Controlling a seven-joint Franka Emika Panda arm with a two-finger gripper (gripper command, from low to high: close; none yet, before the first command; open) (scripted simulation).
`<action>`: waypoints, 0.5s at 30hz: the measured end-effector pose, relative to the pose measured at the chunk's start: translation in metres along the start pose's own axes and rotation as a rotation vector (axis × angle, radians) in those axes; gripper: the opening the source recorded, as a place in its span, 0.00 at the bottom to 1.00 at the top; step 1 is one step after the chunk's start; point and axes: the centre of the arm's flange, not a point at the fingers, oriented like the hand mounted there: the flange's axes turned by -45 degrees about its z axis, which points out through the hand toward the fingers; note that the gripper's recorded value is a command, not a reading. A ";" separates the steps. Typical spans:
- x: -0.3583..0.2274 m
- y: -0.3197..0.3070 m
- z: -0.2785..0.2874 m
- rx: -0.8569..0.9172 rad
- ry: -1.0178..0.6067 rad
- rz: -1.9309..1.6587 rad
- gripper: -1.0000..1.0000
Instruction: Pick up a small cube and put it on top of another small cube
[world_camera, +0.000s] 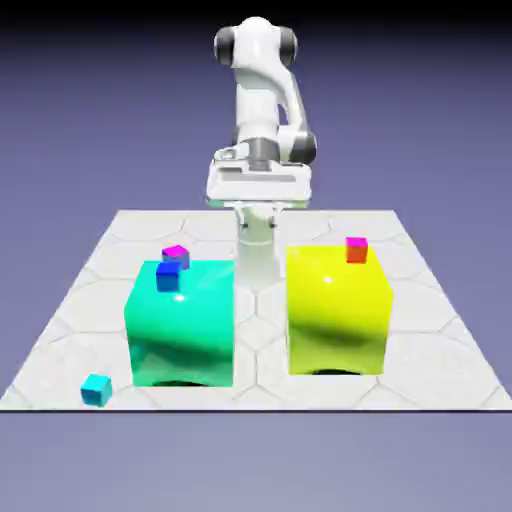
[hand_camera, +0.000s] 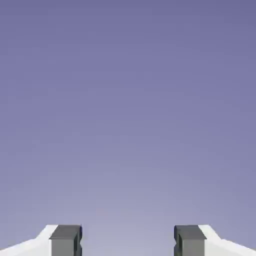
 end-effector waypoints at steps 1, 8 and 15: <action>0.005 0.008 0.009 -0.003 -0.032 0.012 0.50; 0.030 0.071 0.074 -0.019 -0.256 0.096 0.50; 0.032 0.145 0.140 -0.036 -0.472 0.176 0.50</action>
